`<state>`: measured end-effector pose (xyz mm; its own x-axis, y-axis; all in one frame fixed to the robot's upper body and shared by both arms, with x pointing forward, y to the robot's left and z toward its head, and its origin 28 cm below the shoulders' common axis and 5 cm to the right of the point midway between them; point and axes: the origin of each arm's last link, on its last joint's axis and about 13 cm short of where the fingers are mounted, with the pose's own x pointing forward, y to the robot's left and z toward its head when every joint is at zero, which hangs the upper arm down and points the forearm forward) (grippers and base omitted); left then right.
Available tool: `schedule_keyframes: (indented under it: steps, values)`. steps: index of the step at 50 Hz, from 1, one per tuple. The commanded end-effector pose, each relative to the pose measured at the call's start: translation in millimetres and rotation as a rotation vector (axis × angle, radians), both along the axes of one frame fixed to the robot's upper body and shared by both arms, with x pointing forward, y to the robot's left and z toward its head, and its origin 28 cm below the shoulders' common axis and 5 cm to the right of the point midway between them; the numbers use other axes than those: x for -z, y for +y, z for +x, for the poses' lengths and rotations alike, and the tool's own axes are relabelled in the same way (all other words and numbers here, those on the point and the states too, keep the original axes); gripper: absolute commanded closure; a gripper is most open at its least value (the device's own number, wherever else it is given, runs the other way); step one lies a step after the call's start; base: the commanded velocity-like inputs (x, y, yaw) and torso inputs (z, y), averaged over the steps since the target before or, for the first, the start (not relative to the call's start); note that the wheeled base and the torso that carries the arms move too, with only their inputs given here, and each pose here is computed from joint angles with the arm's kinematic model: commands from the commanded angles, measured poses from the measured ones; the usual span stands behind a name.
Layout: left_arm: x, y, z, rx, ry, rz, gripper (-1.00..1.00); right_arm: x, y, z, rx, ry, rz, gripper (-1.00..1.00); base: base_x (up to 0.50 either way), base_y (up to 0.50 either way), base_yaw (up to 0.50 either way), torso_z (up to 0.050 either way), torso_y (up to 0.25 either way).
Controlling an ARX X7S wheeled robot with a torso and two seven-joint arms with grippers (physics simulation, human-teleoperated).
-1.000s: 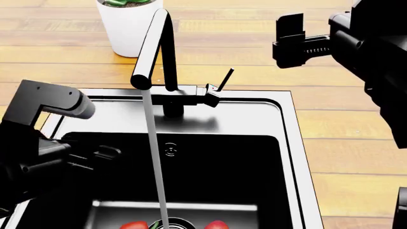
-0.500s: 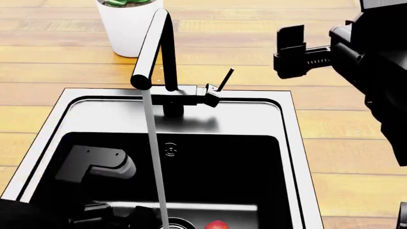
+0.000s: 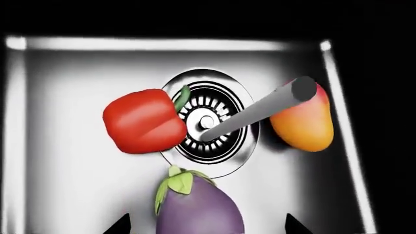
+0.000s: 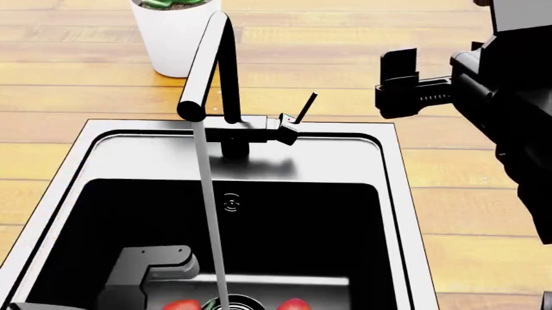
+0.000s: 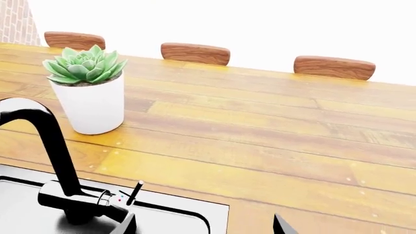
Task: Pick the eggplants and mangos from the sink and place them in one bowl. Place the bell pepper in the other bowl. Then turn off the sink faucet.
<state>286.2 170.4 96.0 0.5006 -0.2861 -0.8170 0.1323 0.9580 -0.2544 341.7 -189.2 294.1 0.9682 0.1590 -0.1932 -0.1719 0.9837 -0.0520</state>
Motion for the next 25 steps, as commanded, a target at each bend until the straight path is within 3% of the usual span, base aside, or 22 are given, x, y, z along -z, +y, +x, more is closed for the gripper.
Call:
schedule_keyframes:
  steps: [1,24,25]
  values:
    - [31.9,-7.5,13.2,-0.047,0.05,0.025,-1.0,8.9,-0.3,5.0,-0.002,0.015,0.009,-1.0,0.0,0.0,0.0,0.0,0.0]
    - [73.9,-16.4,0.1,-0.006,0.135,0.108,-1.0,20.7,-3.1,4.0,0.002,0.029,0.027,-1.0,0.0,0.0,0.0,0.0,0.0]
    - [73.9,-16.3,-0.1,-0.002,0.135,0.108,1.0,21.2,-3.3,4.1,0.003,0.029,0.028,-1.0,0.0,0.0,0.0,0.0,0.0]
